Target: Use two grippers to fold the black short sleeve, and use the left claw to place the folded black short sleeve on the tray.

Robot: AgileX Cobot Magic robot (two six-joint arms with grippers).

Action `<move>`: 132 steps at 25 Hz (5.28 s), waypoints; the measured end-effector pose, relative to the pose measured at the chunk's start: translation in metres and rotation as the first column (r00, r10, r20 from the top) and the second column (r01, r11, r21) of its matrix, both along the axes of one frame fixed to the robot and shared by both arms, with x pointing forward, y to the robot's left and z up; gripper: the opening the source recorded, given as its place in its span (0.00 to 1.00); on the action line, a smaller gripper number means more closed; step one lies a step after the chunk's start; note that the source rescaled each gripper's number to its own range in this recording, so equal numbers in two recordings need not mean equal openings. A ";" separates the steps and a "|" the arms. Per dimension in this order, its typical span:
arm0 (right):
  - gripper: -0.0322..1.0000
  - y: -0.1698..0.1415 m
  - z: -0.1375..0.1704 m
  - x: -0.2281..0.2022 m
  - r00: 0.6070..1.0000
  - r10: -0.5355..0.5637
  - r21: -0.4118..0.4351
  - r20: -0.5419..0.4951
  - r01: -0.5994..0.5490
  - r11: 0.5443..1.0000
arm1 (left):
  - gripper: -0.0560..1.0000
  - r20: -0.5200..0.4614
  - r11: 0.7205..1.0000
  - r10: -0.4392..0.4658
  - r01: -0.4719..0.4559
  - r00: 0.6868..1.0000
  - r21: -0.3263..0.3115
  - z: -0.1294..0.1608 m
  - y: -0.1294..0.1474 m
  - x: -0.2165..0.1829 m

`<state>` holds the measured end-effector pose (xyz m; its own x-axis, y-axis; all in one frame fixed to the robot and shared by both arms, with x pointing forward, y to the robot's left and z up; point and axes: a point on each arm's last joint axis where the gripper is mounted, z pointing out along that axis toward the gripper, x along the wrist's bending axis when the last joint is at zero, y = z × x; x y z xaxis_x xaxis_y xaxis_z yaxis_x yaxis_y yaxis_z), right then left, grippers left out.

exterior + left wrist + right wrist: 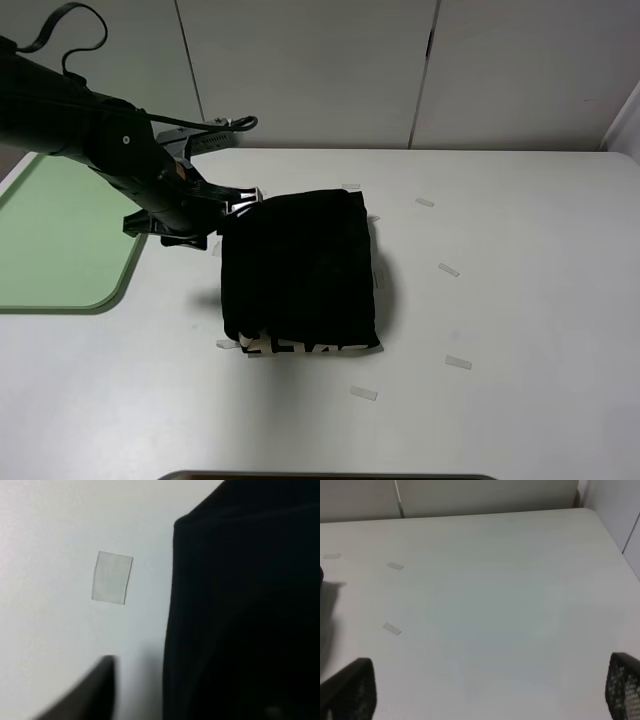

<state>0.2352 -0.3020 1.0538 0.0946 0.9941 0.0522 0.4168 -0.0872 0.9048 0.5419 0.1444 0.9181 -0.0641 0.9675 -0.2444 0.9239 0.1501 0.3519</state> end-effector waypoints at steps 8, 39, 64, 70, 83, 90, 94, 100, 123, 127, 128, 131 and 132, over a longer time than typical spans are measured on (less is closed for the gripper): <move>1.00 0.000 0.000 0.000 1.000 0.000 0.000 0.000 0.000 1.000 | 0.91 -0.006 0.999 -0.036 0.036 0.999 0.002 -0.002 -0.011 -0.006; 1.00 0.000 0.000 0.000 1.000 0.000 0.001 0.000 0.000 1.000 | 0.28 0.042 0.994 -0.030 0.034 0.999 -0.103 -0.060 -0.061 -0.011; 1.00 0.000 0.000 0.000 1.000 0.000 0.001 0.000 0.000 1.000 | 0.28 -0.136 0.989 -0.070 0.086 0.988 0.116 0.025 0.070 -0.002; 1.00 0.000 0.000 0.000 1.000 0.000 0.001 0.000 0.000 1.000 | 0.28 -0.138 0.987 -0.050 0.070 0.989 0.143 0.025 0.106 0.005; 1.00 0.000 0.000 0.000 1.000 0.000 0.001 0.000 0.000 1.000 | 0.28 -0.077 0.981 0.024 -0.009 0.997 0.194 0.026 0.179 0.013; 1.00 0.000 0.000 0.000 1.000 0.000 0.001 0.000 0.000 1.000 | 0.28 0.044 0.972 0.068 -0.076 0.997 0.224 0.030 0.206 0.020; 1.00 0.000 0.000 0.000 1.000 0.000 0.001 0.000 0.000 1.000 | 0.28 0.114 0.963 0.112 -0.137 0.987 0.233 0.033 0.222 0.023; 1.00 0.000 0.000 0.000 1.000 0.000 0.001 0.000 0.000 1.000 | 0.28 0.184 0.949 0.158 -0.201 0.970 0.242 0.036 0.239 0.025; 1.00 0.000 0.000 0.000 1.000 0.000 0.001 0.000 0.000 1.000 | 0.99 0.240 0.940 0.155 -0.218 0.958 0.262 0.056 0.246 0.020; 1.00 0.000 0.000 0.000 1.000 0.000 0.001 0.000 0.000 1.000 | 1.00 0.216 0.943 0.154 -0.209 0.964 0.259 0.067 0.243 0.011; 1.00 0.000 0.000 0.000 1.000 0.000 0.001 0.000 0.000 1.000 | 1.00 0.198 0.945 0.154 -0.203 0.968 0.257 0.067 0.243 0.009; 1.00 0.000 0.000 0.000 1.000 0.000 0.001 0.000 0.000 1.000 | 1.00 0.132 0.951 0.157 -0.186 0.979 0.248 0.065 0.241 0.004; 1.00 0.000 0.000 0.000 1.000 0.000 0.001 0.000 0.000 1.000 | 1.00 0.105 0.953 0.158 -0.180 0.982 0.243 0.063 0.240 0.002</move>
<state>0.2352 -0.3020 1.0538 0.0950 0.9941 0.0530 0.4167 -0.0881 0.9048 0.5438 0.3842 0.9814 -0.2215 0.9751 -0.0073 0.8583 0.1985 0.4732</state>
